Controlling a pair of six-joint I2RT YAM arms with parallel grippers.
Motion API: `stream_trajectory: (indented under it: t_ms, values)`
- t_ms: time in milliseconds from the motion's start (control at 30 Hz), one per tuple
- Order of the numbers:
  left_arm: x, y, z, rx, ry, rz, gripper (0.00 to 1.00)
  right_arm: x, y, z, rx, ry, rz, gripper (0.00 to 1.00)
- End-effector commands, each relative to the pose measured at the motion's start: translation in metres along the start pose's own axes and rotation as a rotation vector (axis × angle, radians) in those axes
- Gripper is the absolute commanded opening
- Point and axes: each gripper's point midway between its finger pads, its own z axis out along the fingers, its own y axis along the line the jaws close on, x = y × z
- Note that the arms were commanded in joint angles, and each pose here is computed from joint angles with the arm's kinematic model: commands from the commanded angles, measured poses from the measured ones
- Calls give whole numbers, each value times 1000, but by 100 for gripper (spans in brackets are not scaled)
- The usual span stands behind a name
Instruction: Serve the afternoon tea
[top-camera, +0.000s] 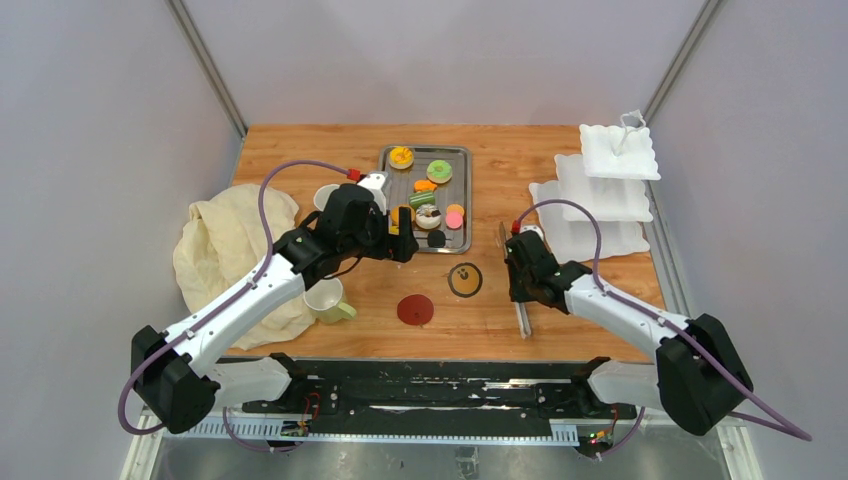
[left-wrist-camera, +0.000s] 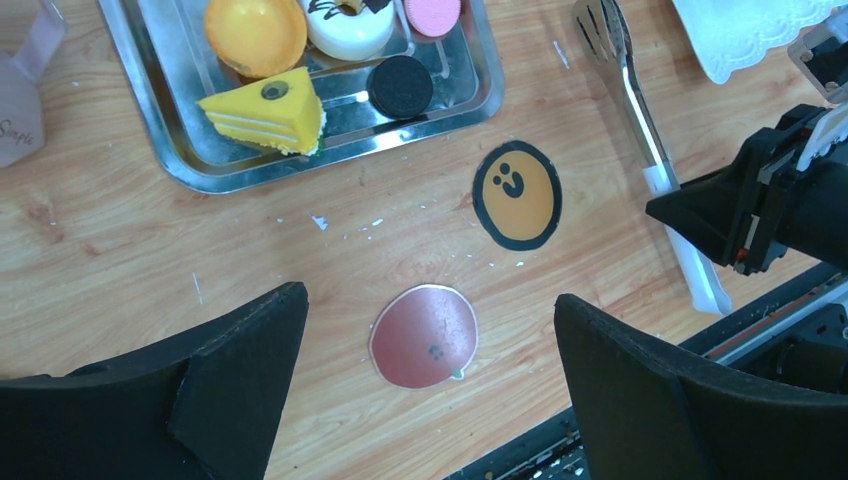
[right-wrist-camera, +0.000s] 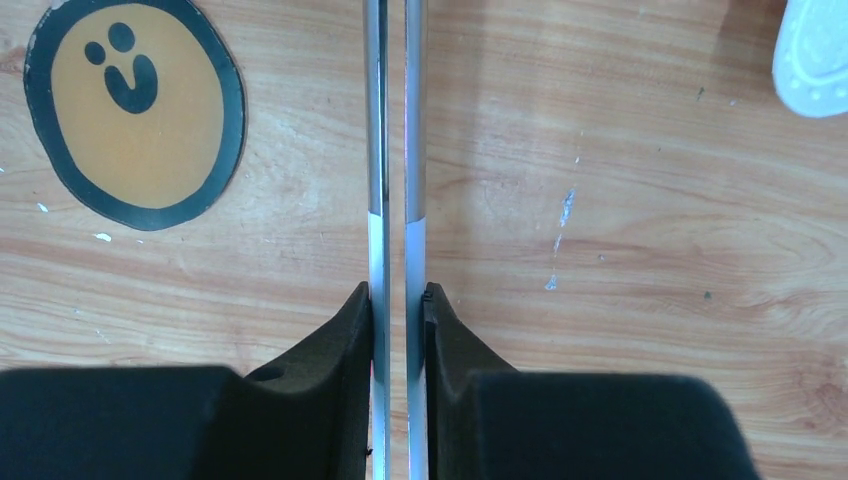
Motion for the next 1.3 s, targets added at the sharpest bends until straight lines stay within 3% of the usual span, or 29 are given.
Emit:
stream_trajectory:
  t_ms: [0, 300, 400, 600, 700, 1000, 1267]
  values:
    - [-8, 1, -4, -9, -30, 21, 98, -24, 8, -1, -13, -59, -56, 3]
    - [-10, 1, -8, -14, -22, 39, 98, -47, 12, 38, 39, -105, -100, 17]
    - [-9, 4, -11, -24, -25, 45, 98, -44, 12, 43, 36, -127, -62, 29]
    - [-8, 6, -12, -31, -22, 53, 98, -37, 4, 42, 59, -173, 8, 62]
    - [-6, 6, -10, -34, -14, 55, 98, -34, 0, 43, 73, -200, 46, 68]
    - [-7, 5, -7, -31, -9, 58, 98, -29, -1, 57, 131, -243, 94, 71]
    - [-7, 6, -10, -39, -11, 57, 98, -27, -2, 55, 158, -274, 107, 55]
